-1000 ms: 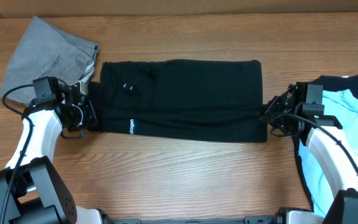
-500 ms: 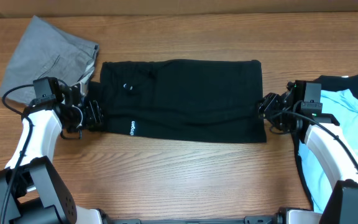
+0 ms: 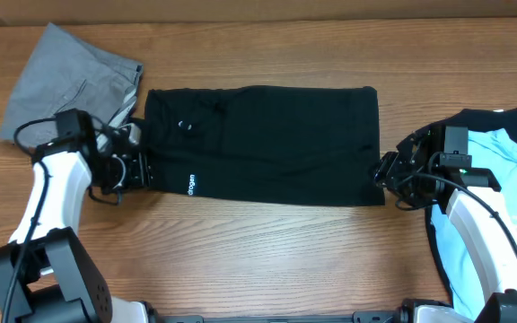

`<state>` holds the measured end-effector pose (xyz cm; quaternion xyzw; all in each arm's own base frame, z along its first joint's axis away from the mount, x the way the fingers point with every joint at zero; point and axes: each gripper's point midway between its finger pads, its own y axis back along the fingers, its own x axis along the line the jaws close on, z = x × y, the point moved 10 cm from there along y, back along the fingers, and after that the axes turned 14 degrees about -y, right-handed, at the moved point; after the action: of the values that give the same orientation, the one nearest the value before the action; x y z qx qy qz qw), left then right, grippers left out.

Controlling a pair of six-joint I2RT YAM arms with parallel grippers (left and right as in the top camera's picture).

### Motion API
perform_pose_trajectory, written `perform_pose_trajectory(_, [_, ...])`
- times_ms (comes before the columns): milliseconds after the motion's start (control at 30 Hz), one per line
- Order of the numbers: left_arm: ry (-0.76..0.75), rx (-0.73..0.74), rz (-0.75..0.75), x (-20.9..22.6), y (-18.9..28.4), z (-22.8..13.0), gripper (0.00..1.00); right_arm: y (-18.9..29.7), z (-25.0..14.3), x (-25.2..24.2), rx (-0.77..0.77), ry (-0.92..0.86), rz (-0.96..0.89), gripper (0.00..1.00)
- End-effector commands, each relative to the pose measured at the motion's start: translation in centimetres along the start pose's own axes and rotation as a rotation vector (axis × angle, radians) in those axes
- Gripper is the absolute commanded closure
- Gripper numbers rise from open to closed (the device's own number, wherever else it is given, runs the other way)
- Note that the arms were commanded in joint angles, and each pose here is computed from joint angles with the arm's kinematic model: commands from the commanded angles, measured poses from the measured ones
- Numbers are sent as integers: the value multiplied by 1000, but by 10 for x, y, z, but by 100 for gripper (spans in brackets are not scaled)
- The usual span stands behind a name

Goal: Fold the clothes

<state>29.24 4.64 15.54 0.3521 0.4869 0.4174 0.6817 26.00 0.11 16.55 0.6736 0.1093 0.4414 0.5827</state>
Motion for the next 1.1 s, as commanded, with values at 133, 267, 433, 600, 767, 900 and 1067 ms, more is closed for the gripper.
perform_pose_trajectory(133, [-215, -16, 1, -27, -18, 18, 75, -14, 1, -10, 59, -29, -73, 42])
perform_pose_trajectory(267, [-205, 31, 97, -23, -31, 20, 76, -36, 3, -18, 114, -54, -119, 42])
perform_pose_trajectory(433, [-67, 132, 209, -8, -44, 11, 82, -55, 10, -23, 106, -55, -152, 44])
perform_pose_trajectory(600, [2, 266, 288, 5, -54, -5, 85, -54, 10, -34, 76, -59, -265, 94])
perform_pose_trajectory(767, [73, 345, 369, 20, -59, -15, 84, -50, 8, -45, 45, -84, -391, 96])
perform_pose_trajectory(900, [103, 360, 377, 25, -56, -18, 84, -46, 6, -45, 73, -93, -420, 96])
perform_pose_trajectory(1067, [162, 399, 376, 31, -48, -27, 85, -30, 1, -46, 86, -151, -492, 96])
